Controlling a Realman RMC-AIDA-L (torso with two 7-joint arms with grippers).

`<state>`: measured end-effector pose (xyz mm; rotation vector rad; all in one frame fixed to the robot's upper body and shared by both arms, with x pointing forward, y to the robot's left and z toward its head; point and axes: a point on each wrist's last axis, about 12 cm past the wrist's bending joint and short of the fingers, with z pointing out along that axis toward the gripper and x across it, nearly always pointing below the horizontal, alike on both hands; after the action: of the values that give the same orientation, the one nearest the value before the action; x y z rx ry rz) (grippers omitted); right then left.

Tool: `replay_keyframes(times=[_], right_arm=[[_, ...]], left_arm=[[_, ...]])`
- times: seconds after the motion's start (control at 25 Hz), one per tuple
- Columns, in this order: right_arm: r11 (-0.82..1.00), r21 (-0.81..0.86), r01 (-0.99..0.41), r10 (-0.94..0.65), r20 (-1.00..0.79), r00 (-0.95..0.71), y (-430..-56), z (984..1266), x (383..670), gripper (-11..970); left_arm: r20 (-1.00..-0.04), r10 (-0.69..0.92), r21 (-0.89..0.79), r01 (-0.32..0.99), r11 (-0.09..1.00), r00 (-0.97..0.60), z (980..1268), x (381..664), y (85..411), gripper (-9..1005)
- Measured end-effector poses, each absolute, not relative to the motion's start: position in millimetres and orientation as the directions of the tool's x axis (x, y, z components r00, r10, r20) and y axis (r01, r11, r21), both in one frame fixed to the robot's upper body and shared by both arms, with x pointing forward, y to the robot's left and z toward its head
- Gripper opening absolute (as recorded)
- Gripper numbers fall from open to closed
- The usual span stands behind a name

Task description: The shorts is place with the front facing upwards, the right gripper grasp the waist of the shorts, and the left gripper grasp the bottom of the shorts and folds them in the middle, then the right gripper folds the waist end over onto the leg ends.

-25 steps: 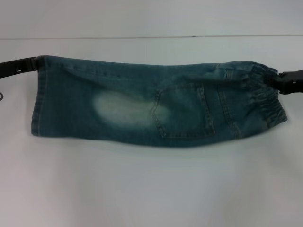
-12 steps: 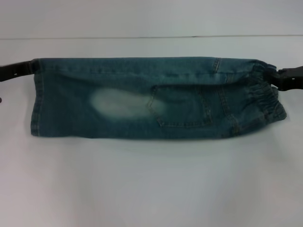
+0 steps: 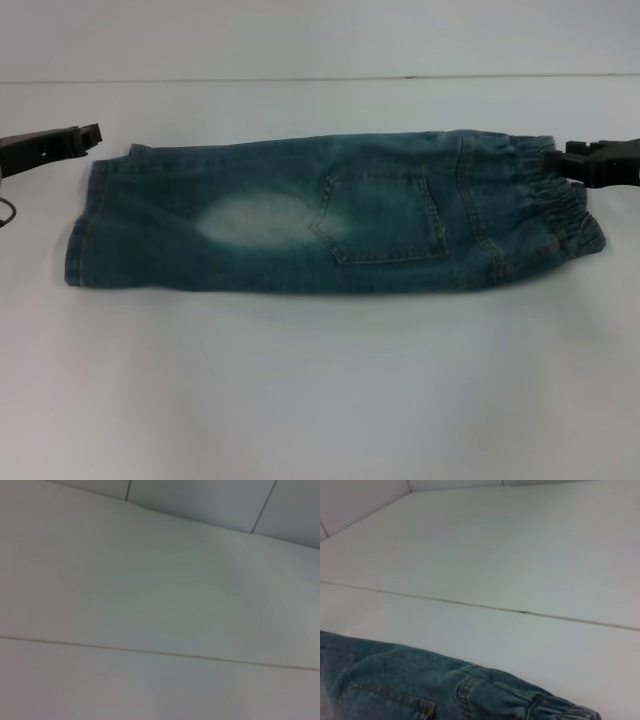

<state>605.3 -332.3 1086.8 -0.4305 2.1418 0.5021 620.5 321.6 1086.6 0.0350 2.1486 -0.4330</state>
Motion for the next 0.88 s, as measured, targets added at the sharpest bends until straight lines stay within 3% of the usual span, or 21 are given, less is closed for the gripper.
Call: replay_keyframes(times=[0.08, 0.32, 0.56, 0.76, 0.88], right_arm=[[0.862, 0.201, -0.466, -0.114, -0.817, -0.565, -334, 1087, 604, 268], [0.852, 0.255, -0.457, -0.071, -0.809, -0.584, -340, 1092, 600, 545], [0.811, 0.337, -0.478, -0.018, -0.802, -0.597, -356, 1116, 587, 755], [0.756, 0.438, -0.487, 0.000, -0.744, -0.669, -371, 1147, 576, 914], [0.752, 0.479, -0.452, -0.004, -0.682, -0.731, -379, 1163, 574, 911]], left_arm=[[-0.809, -0.147, -0.299, 0.183, 0.936, -0.569, 1086, 618, 323, 274], [-0.852, -0.167, -0.330, 0.261, 0.907, -0.496, 1087, 602, 329, 401], [-0.882, -0.104, -0.345, 0.480, 0.807, -0.459, 1095, 578, 322, 555], [-0.891, 0.000, -0.347, 0.682, 0.644, -0.454, 1101, 553, 307, 781], [-0.880, 0.064, -0.354, 0.741, 0.571, -0.470, 1101, 545, 301, 882]])
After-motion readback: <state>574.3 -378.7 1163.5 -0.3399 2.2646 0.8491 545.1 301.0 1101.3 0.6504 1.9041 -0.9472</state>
